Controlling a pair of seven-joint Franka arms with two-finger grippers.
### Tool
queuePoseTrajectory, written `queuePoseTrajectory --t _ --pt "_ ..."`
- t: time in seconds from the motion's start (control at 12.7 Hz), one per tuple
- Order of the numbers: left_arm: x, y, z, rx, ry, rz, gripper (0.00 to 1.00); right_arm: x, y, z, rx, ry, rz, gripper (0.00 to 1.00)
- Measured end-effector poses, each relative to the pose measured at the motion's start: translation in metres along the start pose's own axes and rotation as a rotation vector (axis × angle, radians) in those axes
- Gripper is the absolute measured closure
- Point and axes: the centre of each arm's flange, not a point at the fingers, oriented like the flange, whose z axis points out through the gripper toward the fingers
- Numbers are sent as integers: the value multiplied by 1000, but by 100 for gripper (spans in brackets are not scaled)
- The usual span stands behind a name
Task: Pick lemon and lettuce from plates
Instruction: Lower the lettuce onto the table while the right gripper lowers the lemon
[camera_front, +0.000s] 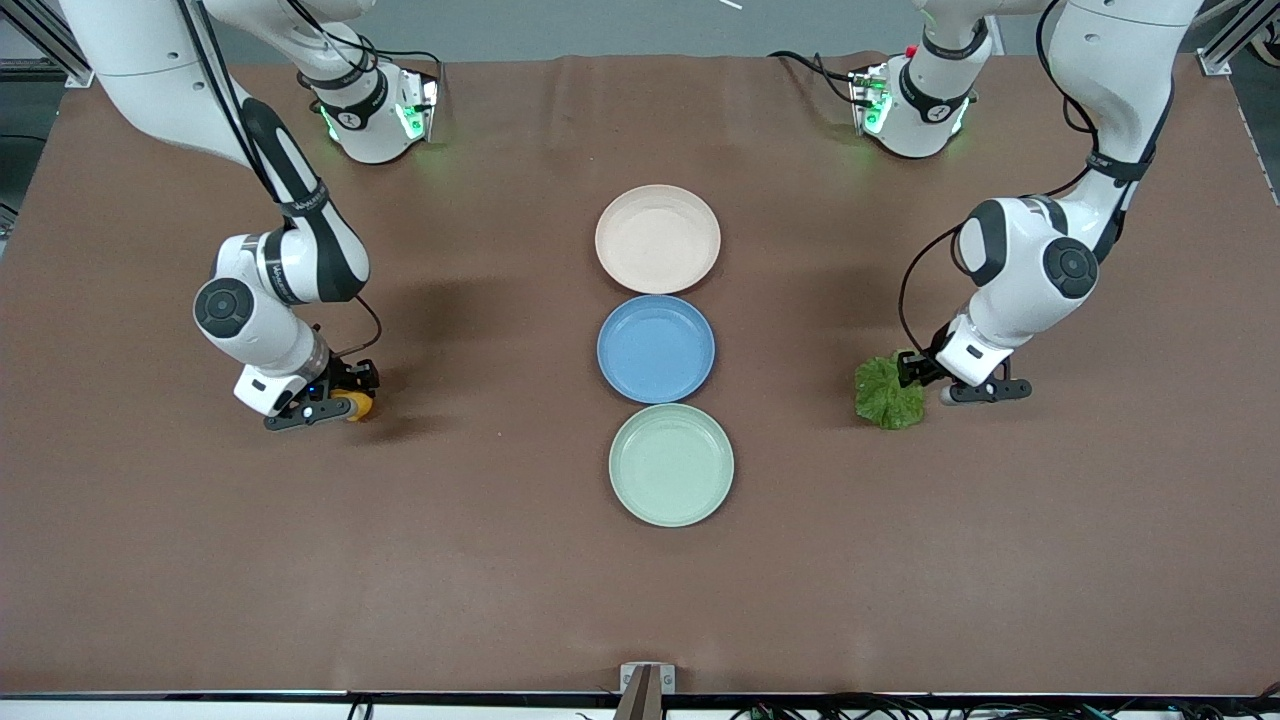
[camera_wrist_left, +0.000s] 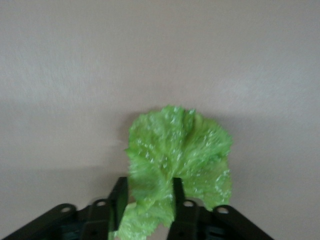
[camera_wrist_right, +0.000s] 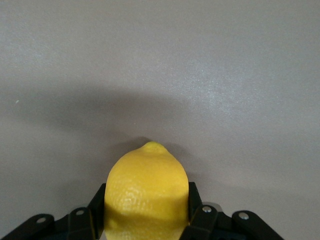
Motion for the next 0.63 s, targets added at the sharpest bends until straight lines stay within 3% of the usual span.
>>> queuePoseTrajectory --t 0.16,0.39,0.63 --pt "14 4 -22 -7 34 11 28 1 -4 0 3 1 -8 36" --pt "31 2 -74 -18 -41 2 0 1 -9 0 7 2 -16 36" --pt "47 -7 -156 -31 -100 -13 0 1 -9 0 7 1 -17 11"
